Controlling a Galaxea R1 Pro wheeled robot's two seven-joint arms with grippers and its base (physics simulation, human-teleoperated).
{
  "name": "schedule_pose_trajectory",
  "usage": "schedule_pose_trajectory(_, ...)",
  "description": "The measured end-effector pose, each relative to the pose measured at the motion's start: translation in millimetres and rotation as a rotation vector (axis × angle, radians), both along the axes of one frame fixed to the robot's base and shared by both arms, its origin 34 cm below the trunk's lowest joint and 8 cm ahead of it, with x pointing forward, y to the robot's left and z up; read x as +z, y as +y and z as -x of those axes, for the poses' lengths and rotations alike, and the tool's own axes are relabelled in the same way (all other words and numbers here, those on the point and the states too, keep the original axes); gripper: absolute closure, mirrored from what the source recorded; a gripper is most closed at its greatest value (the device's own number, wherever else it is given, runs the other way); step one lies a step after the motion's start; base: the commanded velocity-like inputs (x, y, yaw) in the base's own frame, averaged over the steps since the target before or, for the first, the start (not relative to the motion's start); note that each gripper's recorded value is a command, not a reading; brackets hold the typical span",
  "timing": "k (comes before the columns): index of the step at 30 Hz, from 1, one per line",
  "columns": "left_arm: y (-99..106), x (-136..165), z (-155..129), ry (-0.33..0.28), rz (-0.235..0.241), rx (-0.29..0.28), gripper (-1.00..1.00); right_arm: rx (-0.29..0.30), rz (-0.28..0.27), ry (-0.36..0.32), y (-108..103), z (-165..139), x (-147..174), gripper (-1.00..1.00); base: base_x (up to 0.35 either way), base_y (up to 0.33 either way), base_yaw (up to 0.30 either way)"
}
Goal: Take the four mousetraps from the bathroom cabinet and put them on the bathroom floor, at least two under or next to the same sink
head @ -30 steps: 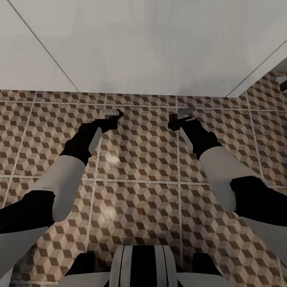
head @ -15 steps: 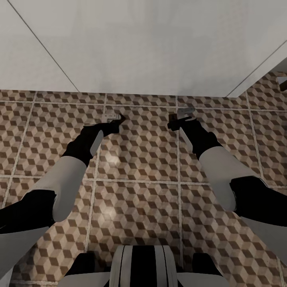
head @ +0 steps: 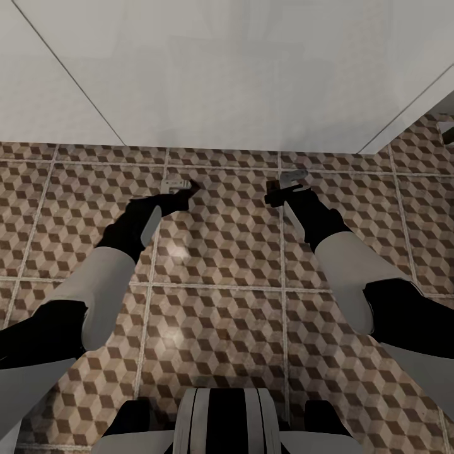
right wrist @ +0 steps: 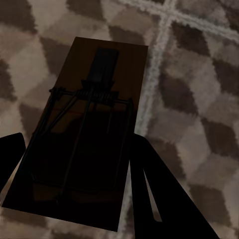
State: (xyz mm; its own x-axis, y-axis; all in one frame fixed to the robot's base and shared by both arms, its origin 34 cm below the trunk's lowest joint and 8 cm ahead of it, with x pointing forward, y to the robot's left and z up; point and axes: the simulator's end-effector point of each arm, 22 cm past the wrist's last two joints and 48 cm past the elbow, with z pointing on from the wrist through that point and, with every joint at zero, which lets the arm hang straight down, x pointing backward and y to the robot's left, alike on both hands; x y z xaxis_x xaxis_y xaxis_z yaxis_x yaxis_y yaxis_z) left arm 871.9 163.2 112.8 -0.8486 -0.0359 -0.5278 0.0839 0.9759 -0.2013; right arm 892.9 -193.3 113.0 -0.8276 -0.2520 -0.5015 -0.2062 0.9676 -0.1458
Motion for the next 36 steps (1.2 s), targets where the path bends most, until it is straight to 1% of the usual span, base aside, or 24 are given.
schedule_pose_trajectory(3, -1.7, 1.2, 0.3, -0.002, 0.026, -0.013, 1.00, 0.000, 0.000, 0.000, 0.1, 0.0, 0.0, 1.00, 0.000, 0.000, 0.000)
schedule_pose_trajectory(8, 3.5, 2.1, -0.9, -0.003, 0.046, -0.002, 1.00, 0.001, -0.001, 0.000, 0.2, 0.1, -0.1, 1.00, 0.000, 0.000, 0.000)
schedule_pose_trajectory(18, 4.7, 1.3, 0.0, 0.000, 0.051, 0.002, 1.00, 0.002, -0.004, -0.014, 1.0, -2.0, 0.7, 1.00, 0.000, 0.000, 0.000)
schedule_pose_trajectory(36, 2.5, 1.7, -0.1, 0.000, 0.053, 0.000, 1.00, 0.003, -0.005, -0.010, 1.4, -0.3, -1.1, 1.00, 0.000, 0.000, 0.000)
